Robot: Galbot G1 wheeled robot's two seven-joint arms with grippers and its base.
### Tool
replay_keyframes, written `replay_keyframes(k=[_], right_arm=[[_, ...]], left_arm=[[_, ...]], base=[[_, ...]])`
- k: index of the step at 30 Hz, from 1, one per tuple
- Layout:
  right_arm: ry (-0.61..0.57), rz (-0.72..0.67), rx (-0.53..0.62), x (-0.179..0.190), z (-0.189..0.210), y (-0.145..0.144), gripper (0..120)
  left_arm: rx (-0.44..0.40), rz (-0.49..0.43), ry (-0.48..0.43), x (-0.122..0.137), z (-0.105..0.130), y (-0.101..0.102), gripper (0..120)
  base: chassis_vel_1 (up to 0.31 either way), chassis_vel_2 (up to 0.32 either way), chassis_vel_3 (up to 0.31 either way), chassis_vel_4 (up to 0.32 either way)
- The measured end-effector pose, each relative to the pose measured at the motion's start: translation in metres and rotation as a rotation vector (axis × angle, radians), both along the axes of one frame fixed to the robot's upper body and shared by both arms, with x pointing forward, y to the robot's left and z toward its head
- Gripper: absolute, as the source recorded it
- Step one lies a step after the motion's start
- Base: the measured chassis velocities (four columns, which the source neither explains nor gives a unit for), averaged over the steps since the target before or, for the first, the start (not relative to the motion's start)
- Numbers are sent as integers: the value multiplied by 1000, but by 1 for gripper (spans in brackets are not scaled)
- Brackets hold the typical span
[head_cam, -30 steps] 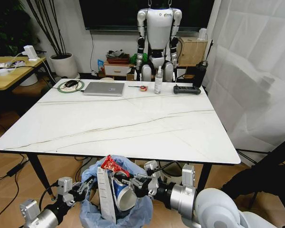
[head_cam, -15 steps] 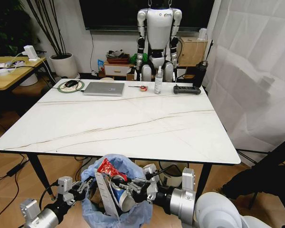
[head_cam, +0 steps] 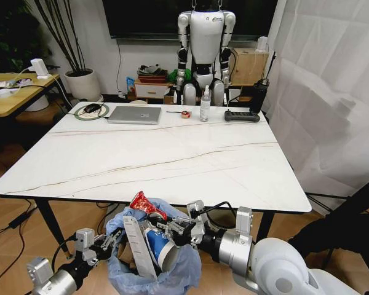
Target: Pick up the trash bin and place the trash from the table into it.
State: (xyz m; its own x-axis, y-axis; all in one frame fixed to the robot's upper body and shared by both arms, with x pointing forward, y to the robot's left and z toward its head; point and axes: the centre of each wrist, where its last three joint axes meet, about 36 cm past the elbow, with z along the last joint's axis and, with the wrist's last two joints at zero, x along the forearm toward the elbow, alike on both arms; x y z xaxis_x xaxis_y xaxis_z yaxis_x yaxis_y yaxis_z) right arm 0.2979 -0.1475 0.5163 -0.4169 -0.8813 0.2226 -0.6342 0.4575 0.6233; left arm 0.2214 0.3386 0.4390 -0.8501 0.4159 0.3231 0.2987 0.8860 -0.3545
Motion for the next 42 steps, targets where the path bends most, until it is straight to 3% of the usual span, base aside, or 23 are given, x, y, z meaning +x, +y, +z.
replay_keyframes(k=[9,20,22,27,30,32,35,37,39,42], right_arm=[[9,0,-11,-2,-5,1,7],[13,-2,-27,-3,-11,-1,51],[13,-2,-27,-3,-11,-1,54],[13,-3,-28,-3,-10,-1,77],[12,-3,-28,-3,-10,-1,84],[1,-7,-28,-2,-8,-1,94],[-11,-16,-28,0,-5,-2,98],[-45,-43,-26,7,5,-5,100],[-154,-120,-23,24,21,-23,100],[-323,-381,-94,45,23,-72,100]], left_arm=[[1,0,-1,0,1,1,1],[0,0,-2,1,0,1,1],[0,0,-1,1,0,1,1],[0,0,-1,1,0,1,1],[-1,1,0,1,-1,1,1],[-3,3,1,1,-2,1,1],[-5,4,2,1,-2,1,1],[-8,5,6,0,-4,0,1],[-15,9,6,-1,-6,-3,1],[-27,9,1,-5,-11,-8,1]], base=[[0,0,0,0],[0,0,0,0],[0,0,0,0],[0,0,0,0],[0,0,0,0],[0,0,0,0],[0,0,0,0],[0,0,0,0],[0,0,0,0],[0,0,0,0]])
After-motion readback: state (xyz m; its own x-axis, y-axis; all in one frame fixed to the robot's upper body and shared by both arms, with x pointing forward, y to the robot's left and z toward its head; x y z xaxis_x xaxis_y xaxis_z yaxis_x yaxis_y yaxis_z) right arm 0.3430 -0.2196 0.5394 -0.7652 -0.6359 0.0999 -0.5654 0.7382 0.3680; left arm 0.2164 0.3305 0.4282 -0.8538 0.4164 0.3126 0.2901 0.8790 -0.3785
